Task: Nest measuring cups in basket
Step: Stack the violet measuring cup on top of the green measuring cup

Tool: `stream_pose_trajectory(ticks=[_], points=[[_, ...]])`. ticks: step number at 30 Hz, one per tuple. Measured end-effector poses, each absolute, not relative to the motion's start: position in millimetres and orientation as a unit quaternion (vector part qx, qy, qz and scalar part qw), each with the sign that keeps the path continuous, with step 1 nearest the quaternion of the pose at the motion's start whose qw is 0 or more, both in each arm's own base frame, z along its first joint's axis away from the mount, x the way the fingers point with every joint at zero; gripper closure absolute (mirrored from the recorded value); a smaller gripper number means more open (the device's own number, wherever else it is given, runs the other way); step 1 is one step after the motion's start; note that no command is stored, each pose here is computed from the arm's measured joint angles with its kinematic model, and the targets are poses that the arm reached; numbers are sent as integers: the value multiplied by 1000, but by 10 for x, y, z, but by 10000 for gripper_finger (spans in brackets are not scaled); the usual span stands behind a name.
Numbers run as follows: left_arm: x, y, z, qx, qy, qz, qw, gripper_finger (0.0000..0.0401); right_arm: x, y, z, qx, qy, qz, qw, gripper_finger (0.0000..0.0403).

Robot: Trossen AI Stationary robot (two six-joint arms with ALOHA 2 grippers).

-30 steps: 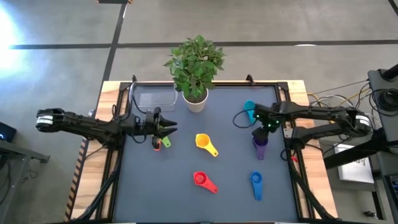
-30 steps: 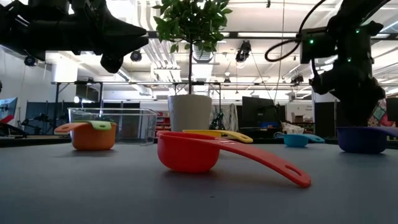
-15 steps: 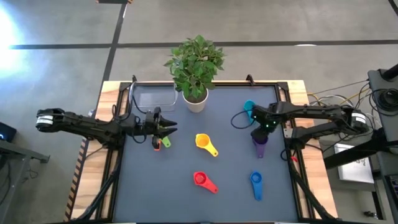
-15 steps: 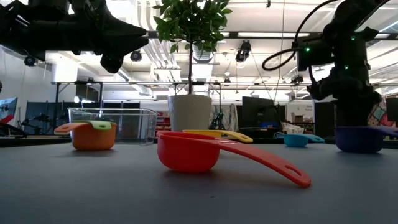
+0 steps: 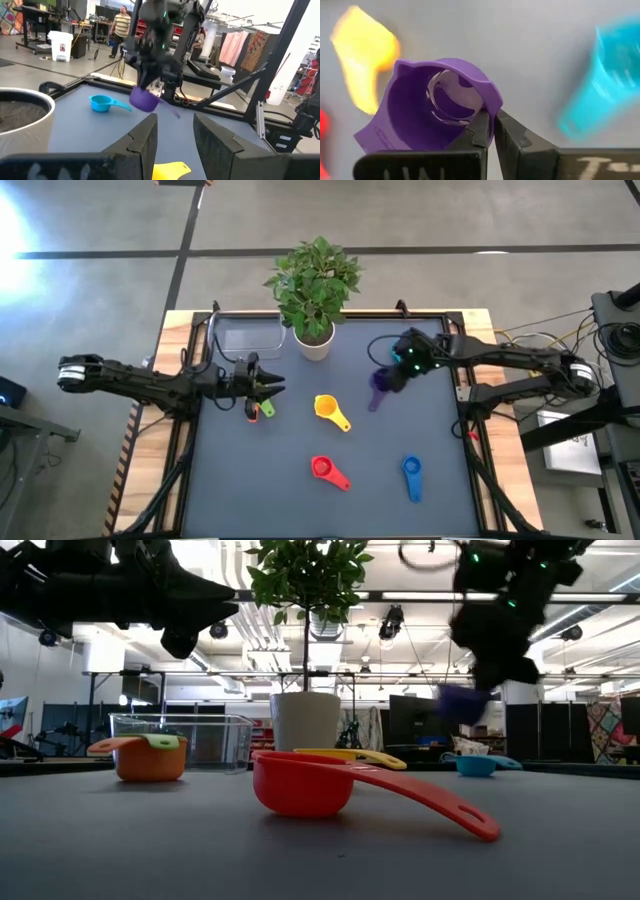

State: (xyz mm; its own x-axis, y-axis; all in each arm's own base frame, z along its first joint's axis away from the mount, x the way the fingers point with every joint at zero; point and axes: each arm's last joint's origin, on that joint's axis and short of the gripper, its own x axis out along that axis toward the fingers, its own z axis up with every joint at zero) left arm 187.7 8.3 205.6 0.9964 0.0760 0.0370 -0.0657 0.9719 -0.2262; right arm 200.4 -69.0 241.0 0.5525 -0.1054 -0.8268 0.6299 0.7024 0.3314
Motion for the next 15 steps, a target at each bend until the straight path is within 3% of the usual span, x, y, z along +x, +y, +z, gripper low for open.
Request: stream_pose_trajectory(ticks=[5, 15], points=[[1820, 93, 2066, -131, -11, 58, 990, 292, 2395, -675, 2546, 277, 350, -174, 878, 394], [1686, 98, 2045, -214, 24, 97, 972, 292, 3151, -684, 2565, 199, 345, -122, 909, 394]])
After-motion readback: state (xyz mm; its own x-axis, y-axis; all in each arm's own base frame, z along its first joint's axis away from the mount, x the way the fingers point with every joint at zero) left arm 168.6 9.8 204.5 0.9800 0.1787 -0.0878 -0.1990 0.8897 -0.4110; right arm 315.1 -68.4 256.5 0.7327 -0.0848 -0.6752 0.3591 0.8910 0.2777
